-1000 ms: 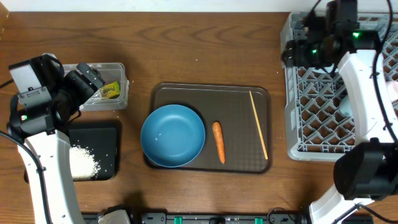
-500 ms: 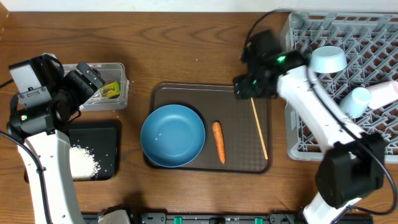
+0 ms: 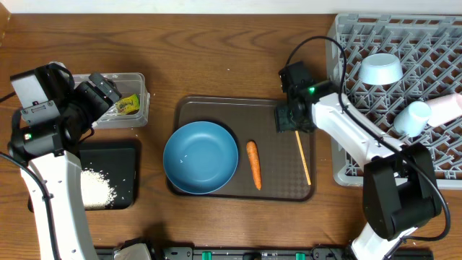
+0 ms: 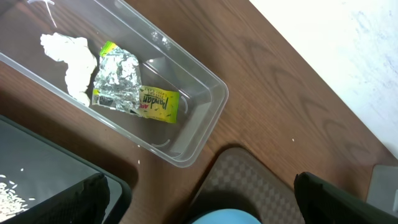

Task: Sort waste into correct bins and load items into the dishwasher rack
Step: 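Return the right gripper to the second chopstick and grasp it, then carry the second chopstick with the right gripper into the rack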

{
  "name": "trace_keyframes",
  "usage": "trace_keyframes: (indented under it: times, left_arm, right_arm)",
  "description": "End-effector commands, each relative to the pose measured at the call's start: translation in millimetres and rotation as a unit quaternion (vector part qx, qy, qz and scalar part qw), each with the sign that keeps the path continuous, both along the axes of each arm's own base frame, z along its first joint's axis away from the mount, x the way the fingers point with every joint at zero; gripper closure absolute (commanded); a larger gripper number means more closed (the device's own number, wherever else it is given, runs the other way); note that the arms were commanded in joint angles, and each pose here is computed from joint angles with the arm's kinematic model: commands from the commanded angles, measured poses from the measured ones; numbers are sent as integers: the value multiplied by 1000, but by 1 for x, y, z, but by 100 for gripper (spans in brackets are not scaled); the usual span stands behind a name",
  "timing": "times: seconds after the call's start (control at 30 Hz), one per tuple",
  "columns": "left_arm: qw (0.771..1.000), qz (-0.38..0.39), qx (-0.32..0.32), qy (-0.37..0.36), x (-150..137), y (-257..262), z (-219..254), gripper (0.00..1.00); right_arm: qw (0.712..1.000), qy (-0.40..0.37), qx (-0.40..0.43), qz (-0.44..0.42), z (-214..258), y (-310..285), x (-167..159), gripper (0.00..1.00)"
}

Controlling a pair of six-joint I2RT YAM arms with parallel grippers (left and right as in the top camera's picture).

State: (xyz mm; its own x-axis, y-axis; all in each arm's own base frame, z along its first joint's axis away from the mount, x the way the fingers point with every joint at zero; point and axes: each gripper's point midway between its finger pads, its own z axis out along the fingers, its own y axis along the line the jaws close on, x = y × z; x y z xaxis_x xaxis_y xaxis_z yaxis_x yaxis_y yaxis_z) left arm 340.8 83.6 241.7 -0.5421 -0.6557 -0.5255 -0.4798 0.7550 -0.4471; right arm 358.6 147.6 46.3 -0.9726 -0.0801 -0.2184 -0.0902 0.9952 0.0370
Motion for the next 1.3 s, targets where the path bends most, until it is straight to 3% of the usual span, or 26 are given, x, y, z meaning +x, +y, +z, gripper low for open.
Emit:
trace_keyframes:
  times: [0.0,0.7,0.83,1.1,1.27]
  left_arm:
    - [1000,-4,-1,3,0,0,-3,2]
    - [1000,-4,-1,3,0,0,-3,2]
    - [1000,-4,-1,3,0,0,-3,2]
    - [1000,-4,-1,3,0,0,-3,2]
    - [1000,-4,-1,3,0,0,-3,2]
  right_arm:
    - [1000,11,5,-28,-13,-2,-8,37]
    - [999,10,-6,-31,-51,-15,-24,51]
    - [999,10,-6,-30,-51,-15,-24,70]
    - [1000,18,9,-21,-52,-9,-26,96]
    - [1000,15,15,-20,-47,-6,-23,99]
